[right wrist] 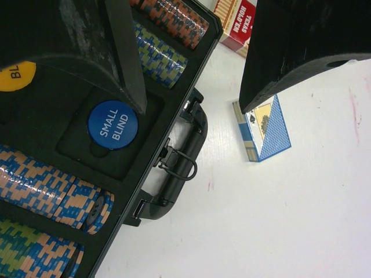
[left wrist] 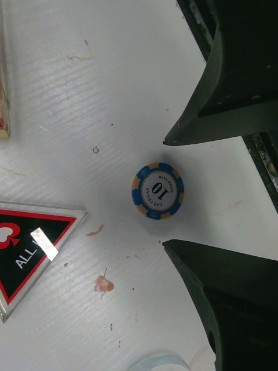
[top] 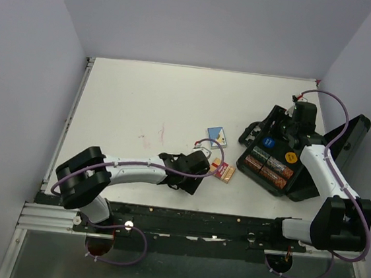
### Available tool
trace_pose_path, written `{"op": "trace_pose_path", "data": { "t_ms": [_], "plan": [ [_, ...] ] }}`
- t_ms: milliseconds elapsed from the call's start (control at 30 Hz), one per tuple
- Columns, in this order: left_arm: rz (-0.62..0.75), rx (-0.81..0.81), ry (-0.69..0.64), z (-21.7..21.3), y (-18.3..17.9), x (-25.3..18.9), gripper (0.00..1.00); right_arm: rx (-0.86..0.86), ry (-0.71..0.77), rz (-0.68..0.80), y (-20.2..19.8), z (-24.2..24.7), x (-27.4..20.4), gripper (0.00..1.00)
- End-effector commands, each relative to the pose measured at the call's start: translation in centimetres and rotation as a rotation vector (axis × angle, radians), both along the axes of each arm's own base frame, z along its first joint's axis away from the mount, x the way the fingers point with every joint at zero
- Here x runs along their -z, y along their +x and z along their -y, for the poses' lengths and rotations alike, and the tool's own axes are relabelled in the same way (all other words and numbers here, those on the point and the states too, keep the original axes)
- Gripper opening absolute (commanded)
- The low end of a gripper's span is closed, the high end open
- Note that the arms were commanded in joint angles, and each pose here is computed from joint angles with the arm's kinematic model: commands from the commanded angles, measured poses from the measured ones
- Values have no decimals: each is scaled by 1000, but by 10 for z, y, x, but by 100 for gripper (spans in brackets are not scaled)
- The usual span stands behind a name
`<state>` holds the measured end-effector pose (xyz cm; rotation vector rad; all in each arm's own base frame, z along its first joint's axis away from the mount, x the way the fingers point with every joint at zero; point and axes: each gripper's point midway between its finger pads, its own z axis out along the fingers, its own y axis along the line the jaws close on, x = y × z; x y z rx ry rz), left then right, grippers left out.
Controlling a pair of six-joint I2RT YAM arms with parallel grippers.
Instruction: Pack up texas hold em set
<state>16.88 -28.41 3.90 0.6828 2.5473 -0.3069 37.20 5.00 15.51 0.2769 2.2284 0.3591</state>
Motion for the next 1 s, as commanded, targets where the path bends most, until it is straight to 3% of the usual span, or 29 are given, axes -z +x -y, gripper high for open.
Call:
{"op": "trace_pose_path", "data": {
  "t_ms": [0,733,967],
  "plan": [
    [22,-30,33,1,7,11,73,-26,28,34,-1,-6,-8,73],
    [-47,21,75,-12,-11,42,53,-51,78,-3,-16,-14,4,73],
    [-97,10,15,-17,-24,52,48,-189,192,-68,-44,-56,19,67]
  ]
}}
